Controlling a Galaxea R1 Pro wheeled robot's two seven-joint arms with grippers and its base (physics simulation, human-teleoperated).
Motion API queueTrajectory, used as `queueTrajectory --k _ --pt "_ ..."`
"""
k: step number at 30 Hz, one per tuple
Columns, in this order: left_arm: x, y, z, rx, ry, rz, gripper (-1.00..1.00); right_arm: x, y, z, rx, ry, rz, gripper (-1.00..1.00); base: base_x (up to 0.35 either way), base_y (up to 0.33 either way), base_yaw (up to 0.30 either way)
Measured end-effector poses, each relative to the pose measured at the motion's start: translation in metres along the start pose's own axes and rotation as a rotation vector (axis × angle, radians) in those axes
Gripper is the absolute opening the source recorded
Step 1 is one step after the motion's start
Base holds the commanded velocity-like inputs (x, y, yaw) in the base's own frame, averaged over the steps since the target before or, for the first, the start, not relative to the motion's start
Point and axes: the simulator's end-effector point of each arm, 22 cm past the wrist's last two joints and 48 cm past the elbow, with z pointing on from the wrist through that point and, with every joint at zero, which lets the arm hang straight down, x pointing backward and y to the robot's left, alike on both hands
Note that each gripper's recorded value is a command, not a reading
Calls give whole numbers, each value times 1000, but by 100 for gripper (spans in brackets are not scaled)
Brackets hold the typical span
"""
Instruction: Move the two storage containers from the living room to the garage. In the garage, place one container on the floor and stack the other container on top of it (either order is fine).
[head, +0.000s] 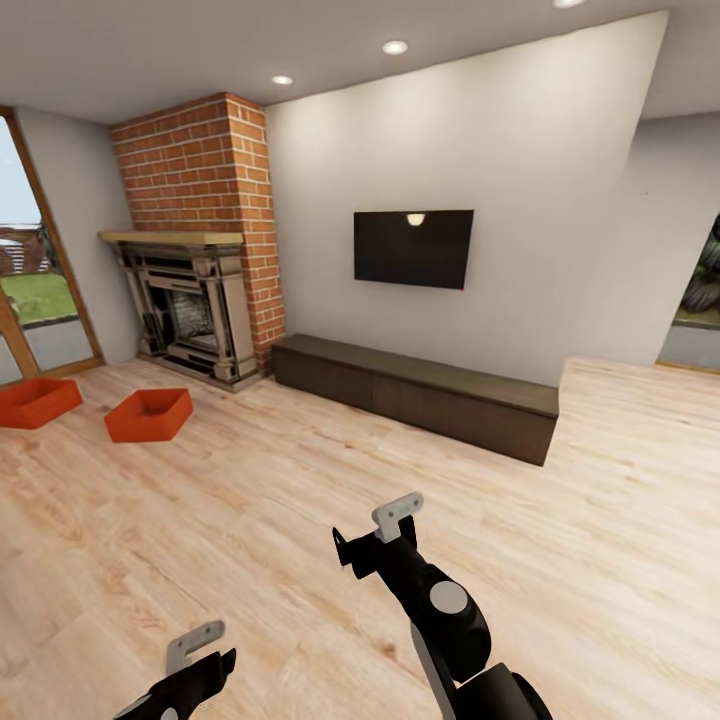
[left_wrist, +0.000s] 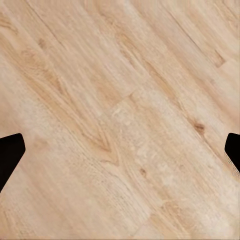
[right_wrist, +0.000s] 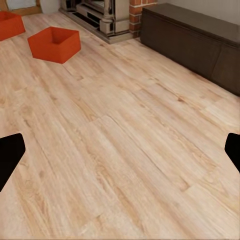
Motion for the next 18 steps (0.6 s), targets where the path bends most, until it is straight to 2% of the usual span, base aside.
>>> queueTrajectory --k 11,18 --pt "0 0 0 0 0 0 100 0 0 0 0 0 0 100 309 -159 0" --pt "0 0 0 0 0 0 100 0 0 0 0 0 0 100 330 4 0"
